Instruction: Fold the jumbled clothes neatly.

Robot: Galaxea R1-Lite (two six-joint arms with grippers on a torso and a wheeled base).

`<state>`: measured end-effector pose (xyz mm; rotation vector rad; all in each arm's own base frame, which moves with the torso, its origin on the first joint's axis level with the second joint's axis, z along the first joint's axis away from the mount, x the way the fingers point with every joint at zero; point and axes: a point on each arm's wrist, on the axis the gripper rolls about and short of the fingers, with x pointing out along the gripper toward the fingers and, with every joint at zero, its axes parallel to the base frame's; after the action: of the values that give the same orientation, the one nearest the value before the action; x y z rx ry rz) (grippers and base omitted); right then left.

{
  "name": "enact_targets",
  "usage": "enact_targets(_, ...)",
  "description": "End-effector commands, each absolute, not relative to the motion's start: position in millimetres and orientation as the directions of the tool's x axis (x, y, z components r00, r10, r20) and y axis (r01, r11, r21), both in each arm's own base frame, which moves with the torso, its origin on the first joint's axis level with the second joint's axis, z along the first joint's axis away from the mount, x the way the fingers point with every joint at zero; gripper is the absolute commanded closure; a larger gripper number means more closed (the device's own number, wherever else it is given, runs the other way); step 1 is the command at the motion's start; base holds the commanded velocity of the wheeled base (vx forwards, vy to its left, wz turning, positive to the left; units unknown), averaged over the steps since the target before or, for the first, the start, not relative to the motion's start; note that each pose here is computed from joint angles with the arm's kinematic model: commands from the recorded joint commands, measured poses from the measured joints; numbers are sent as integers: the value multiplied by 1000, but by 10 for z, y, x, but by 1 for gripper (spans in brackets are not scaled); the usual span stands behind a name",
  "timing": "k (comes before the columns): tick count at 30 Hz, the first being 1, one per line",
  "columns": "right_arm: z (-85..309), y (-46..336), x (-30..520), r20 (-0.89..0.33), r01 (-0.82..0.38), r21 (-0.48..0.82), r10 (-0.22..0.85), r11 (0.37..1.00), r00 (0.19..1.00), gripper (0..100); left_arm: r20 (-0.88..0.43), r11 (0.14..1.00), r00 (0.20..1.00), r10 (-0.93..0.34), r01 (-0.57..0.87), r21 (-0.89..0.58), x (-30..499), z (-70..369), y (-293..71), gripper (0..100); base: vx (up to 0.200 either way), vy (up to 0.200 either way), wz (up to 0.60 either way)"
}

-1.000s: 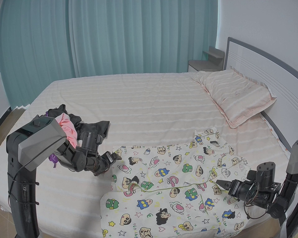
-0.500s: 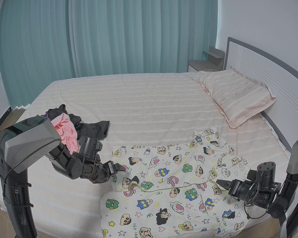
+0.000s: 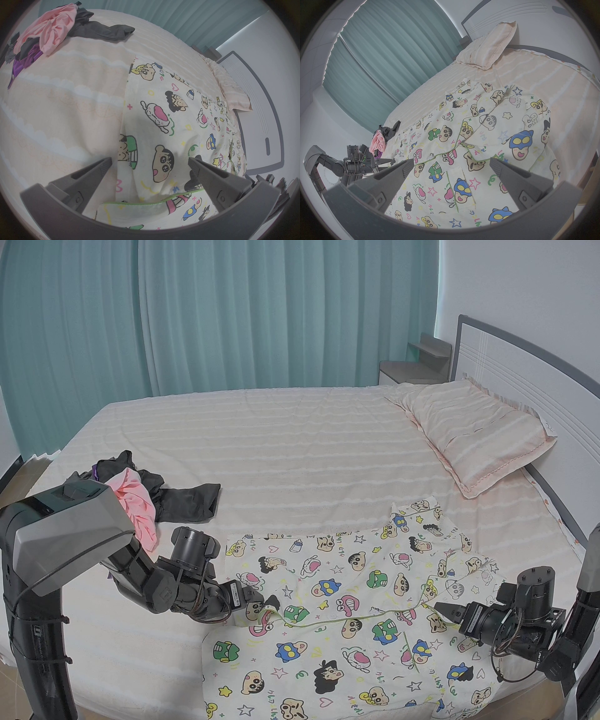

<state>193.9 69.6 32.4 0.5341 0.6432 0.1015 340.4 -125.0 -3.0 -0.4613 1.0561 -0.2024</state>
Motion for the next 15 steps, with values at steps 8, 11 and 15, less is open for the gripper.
enact_targets(8,311,694,1902,-556,75,498,252,864,792,0,-810,904,502,-304,-116,-411,3425,-93,-1179,100,0,0,0)
enact_targets(11,306,693,1899,-559,77,497,251,864,790,0,-814,904,499,-297,-129,-408,3405,-89,-1132,100,0,0,0)
enact_targets(15,308,695,1902,-558,76,498,252,864,791,0,-810,902,510,-290,-138,-409,3394,-39,-1077,100,0,0,0)
